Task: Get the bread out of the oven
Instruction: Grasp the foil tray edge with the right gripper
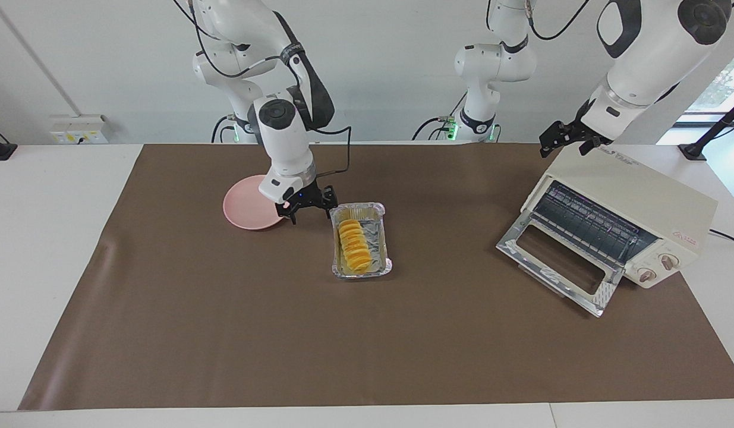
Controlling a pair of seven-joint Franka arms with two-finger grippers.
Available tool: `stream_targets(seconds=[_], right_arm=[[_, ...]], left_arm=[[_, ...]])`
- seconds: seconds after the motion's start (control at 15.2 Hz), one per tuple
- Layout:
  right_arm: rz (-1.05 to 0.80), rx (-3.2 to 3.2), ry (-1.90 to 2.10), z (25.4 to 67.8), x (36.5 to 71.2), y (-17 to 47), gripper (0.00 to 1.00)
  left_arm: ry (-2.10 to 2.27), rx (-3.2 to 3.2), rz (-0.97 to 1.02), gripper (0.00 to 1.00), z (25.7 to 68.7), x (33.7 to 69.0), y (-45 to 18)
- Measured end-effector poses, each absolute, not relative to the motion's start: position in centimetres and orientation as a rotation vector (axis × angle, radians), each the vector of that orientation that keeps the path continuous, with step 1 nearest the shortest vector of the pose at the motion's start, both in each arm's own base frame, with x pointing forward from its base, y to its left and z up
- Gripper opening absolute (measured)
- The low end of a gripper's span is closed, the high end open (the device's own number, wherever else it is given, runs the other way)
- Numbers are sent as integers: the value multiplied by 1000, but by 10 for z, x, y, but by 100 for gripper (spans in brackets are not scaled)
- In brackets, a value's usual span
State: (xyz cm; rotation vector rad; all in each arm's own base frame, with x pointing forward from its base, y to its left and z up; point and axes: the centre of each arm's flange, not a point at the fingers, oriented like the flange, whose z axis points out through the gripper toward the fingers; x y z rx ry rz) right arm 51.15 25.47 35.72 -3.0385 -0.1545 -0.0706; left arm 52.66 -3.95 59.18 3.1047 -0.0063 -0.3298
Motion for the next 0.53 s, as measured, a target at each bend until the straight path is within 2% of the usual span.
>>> stream_targets(seconds=[0.26, 0.53], right_arm=[[-56, -3043, -154, 332, 515, 267, 96], [-62, -3044, -138, 333, 519, 262, 94]], left_arm=[[-30, 3105, -326, 100, 588, 529, -44], [-47, 3106, -331, 100, 586, 529, -50]])
